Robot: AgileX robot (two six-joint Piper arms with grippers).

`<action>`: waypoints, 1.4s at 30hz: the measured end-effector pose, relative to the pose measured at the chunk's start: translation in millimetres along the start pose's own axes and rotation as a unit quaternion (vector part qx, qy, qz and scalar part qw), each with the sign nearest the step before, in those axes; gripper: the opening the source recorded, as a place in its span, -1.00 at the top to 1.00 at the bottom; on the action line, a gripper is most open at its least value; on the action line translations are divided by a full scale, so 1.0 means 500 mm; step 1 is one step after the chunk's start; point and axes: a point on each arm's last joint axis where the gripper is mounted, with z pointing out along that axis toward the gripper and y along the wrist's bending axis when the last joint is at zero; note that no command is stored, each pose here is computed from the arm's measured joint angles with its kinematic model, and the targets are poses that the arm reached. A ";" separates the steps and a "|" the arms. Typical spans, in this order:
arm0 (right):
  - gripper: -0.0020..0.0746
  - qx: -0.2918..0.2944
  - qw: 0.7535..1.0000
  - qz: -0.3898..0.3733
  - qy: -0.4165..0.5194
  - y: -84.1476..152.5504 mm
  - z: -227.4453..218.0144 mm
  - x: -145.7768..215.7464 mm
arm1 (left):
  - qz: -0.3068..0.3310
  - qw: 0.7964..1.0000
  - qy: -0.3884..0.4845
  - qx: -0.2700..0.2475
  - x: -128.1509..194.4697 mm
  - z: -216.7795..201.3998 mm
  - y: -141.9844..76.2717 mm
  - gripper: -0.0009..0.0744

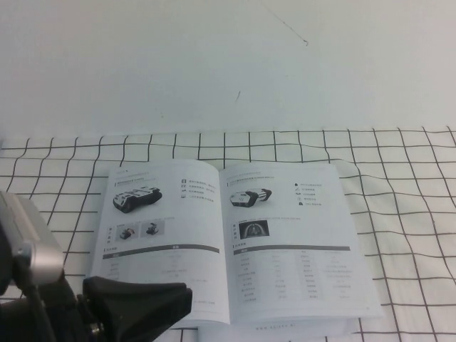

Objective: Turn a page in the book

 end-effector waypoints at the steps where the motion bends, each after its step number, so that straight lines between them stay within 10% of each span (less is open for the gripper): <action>1: 0.95 0.006 1.000 0.007 -0.013 0.007 -0.006 0.018 | -0.002 1.000 0.006 -0.008 0.009 0.002 0.006 0.98; 14: 0.95 0.044 0.991 0.055 -0.113 0.069 0.045 0.186 | -0.010 0.990 -0.063 -0.122 0.012 0.004 0.059 0.98; 35: 0.95 0.039 0.993 0.060 -0.096 0.076 0.074 0.208 | -0.007 0.992 -0.056 -0.109 0.019 0.000 0.052 0.98; 42: 0.95 0.039 0.993 0.060 -0.097 0.076 0.073 0.207 | 0.034 0.970 -0.152 -0.188 0.073 -0.079 0.065 0.98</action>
